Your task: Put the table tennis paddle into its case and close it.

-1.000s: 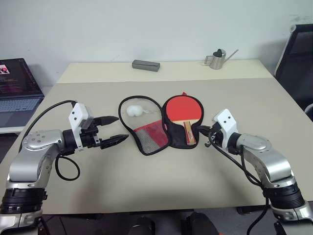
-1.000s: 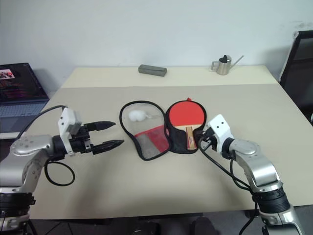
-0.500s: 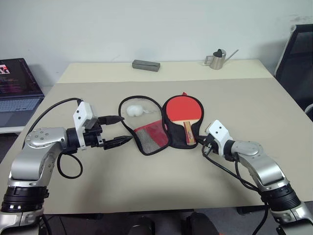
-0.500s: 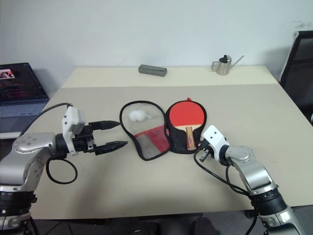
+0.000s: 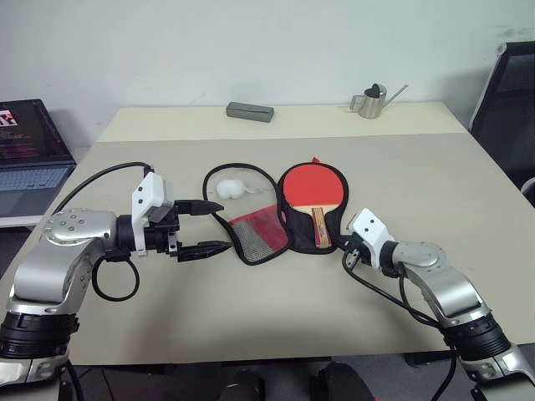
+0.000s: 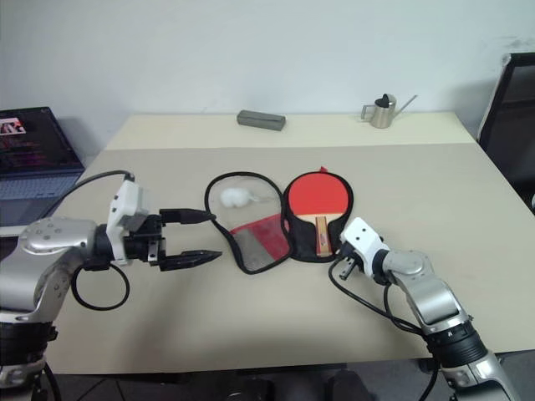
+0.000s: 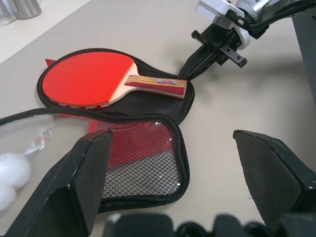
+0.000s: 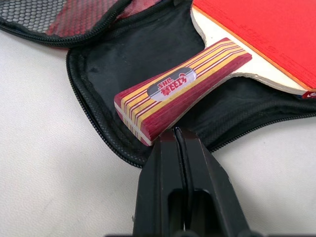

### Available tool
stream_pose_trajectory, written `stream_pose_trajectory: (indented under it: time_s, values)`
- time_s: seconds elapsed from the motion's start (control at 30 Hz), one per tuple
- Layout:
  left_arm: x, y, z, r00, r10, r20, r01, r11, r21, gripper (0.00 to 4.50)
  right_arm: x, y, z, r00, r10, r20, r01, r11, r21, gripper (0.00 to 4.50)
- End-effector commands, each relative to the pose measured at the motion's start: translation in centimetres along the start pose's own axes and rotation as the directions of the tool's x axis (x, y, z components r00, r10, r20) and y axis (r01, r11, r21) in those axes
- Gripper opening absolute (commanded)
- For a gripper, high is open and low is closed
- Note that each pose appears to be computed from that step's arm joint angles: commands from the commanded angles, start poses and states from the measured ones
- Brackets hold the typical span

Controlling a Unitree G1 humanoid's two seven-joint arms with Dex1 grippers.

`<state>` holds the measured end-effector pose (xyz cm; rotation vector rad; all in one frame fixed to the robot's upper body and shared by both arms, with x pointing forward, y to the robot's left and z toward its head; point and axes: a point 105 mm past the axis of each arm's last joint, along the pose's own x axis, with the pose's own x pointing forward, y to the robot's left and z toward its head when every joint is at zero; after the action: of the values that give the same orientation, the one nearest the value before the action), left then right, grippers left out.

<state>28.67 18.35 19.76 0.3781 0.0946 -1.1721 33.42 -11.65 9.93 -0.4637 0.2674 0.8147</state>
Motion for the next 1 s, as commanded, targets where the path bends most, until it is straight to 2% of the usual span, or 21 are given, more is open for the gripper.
stream_pose_trajectory:
  time_s: [0.03,0.4,0.6,0.77,1.0]
  values:
    - [-0.2,0.2,0.8,1.000,0.005,0.009,-0.005,0.999,0.041,4.28,0.0,0.7,2.0,0.998,0.025,0.063,-0.022,0.999,-0.047,0.04]
    - [-0.2,0.5,0.3,0.999,0.036,0.009,-0.036,0.999,0.028,4.28,0.5,1.4,2.8,0.995,0.034,0.099,-0.032,0.999,-0.022,0.04]
    - [-2.4,5.0,-0.7,0.946,0.322,0.035,-0.323,0.946,0.004,4.28,-1.6,0.1,4.6,0.986,0.063,0.154,-0.069,0.997,0.038,0.04]
    - [-3.5,7.0,-3.5,0.894,0.447,-0.030,-0.447,0.894,0.001,4.28,-3.8,-1.5,7.6,0.971,0.065,0.232,-0.086,0.993,0.080,0.04]
    - [-4.0,8.5,-8.3,0.835,0.523,-0.173,-0.536,0.843,-0.038,4.28,-5.3,-2.1,9.6,0.957,0.094,0.273,-0.113,0.992,0.055,0.04]
